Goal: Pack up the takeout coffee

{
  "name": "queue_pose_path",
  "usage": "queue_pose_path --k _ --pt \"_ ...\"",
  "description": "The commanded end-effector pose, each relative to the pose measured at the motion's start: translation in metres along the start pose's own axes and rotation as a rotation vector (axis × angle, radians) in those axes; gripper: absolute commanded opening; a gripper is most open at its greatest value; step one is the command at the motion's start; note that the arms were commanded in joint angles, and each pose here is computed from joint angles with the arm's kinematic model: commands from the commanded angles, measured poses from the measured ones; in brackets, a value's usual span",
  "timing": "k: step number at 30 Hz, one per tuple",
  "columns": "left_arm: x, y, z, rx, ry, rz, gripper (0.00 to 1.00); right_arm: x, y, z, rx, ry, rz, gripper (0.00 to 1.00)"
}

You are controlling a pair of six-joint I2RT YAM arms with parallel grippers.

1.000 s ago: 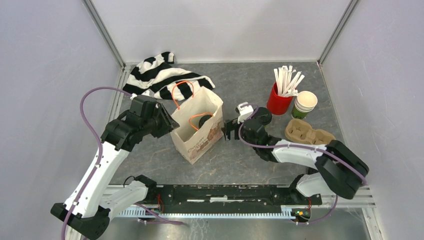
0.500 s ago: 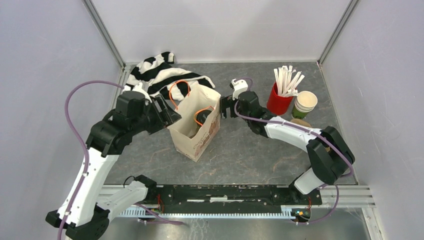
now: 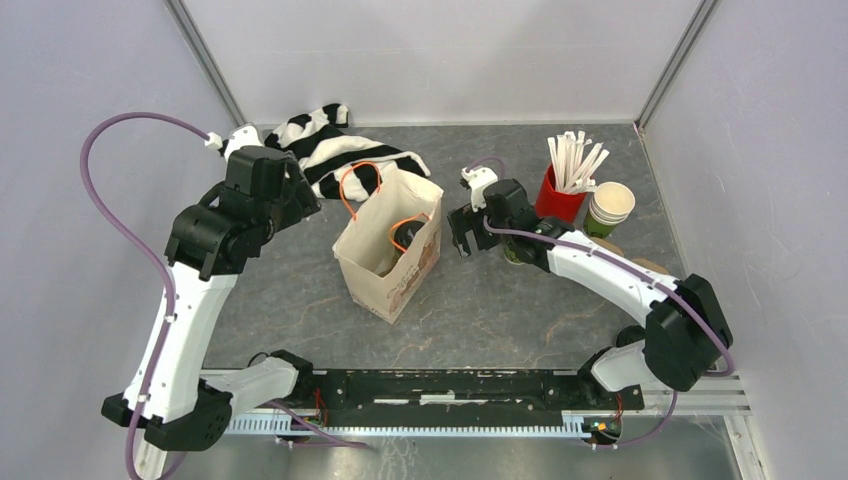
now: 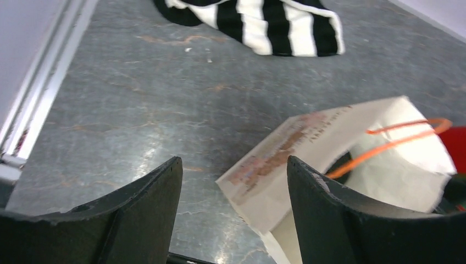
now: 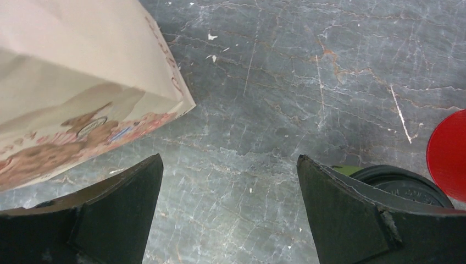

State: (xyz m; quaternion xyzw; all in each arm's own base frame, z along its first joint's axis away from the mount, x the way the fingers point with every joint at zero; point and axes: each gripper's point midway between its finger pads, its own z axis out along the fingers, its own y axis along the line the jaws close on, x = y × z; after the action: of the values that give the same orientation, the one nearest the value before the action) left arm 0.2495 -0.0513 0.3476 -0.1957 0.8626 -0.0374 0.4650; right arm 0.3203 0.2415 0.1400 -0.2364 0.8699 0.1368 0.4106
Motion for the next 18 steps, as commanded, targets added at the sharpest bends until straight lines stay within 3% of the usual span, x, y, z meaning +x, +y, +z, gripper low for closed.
queue_pose_path --k 1,8,13,18 --pt "-0.002 0.038 0.014 -0.162 -0.039 0.033 0.76 0.002 0.008 -0.015 -0.054 -0.006 0.009 0.98" --pt "0.047 0.061 0.052 -0.166 0.081 -0.069 0.74 0.019 0.026 -0.02 -0.159 -0.025 0.064 0.98" --pt "0.105 0.04 0.105 -0.015 0.319 -0.138 0.64 0.031 0.039 -0.016 -0.221 0.022 0.118 0.98" --pt "0.14 0.024 0.147 0.069 0.445 -0.203 0.58 0.034 0.042 -0.004 -0.223 0.052 0.16 0.98"
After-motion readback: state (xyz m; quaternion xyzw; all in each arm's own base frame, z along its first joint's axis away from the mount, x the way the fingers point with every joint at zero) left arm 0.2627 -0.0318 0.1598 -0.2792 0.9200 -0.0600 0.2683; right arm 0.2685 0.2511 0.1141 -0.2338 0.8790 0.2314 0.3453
